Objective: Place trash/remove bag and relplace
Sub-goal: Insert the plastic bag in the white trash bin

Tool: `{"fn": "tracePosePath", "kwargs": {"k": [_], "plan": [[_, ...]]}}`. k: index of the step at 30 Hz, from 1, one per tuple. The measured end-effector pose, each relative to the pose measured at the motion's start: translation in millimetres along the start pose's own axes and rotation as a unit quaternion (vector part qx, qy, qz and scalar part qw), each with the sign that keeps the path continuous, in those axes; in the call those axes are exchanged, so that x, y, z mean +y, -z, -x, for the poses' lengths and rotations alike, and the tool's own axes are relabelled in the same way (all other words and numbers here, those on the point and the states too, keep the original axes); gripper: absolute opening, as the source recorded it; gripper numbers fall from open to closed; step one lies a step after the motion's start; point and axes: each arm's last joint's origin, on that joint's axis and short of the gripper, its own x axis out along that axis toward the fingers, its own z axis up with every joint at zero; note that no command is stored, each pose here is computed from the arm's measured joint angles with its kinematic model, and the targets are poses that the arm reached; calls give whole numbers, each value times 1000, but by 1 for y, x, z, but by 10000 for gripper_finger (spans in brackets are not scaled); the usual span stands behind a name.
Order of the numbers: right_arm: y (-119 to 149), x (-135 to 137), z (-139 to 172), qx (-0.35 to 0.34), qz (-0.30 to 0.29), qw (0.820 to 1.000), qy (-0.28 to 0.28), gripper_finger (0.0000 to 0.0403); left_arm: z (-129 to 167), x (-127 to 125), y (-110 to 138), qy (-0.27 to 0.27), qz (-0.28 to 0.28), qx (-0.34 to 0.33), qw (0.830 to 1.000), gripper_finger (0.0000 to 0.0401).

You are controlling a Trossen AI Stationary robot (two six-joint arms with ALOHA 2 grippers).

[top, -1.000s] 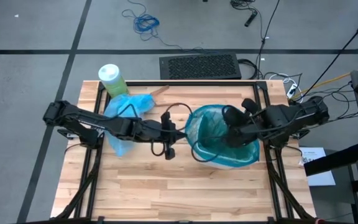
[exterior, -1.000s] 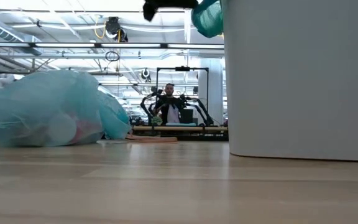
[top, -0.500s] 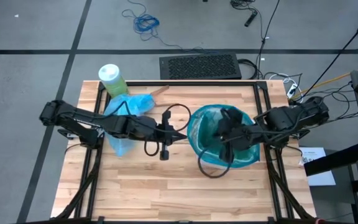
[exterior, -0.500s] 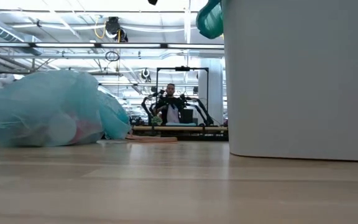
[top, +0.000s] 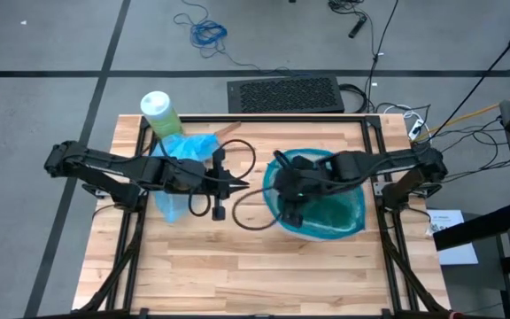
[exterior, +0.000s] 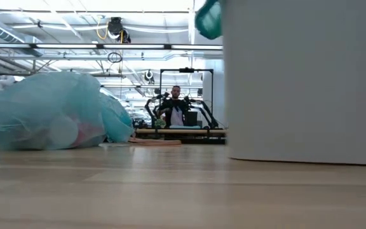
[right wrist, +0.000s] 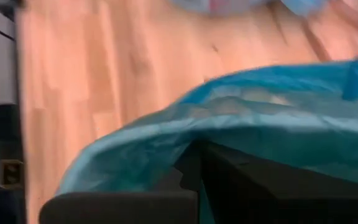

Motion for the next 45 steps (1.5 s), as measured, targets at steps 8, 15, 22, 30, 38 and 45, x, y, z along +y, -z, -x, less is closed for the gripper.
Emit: {"fn": "tracePosePath", "kwargs": {"k": [8, 15, 22, 30, 38, 45], "plan": [[-26, 0, -18, -66, 36, 994, -80, 0, 5, 1, 1, -4, -1, 8, 1000, 24], [-35, 0, -34, -74, 62, 988, -123, 0, 6, 2, 0, -4, -1, 4, 1000, 24], [-36, 5, 25, -89, 84, 990, -73, 0, 9, 3, -3, -6, 3, -9, 1000, 24], [-6, -12, 89, -18, -24, 993, 118, 0, 8, 3, -7, -6, 28, -32, 999, 24], [10, -15, 73, 28, -70, 990, 122, 0, -17, -7, -18, 63, 41, -113, 991, 24], [19, -25, 54, 58, -93, 981, 157, 0, -60, -11, -8, 87, 45, -121, 988, 24]]}}
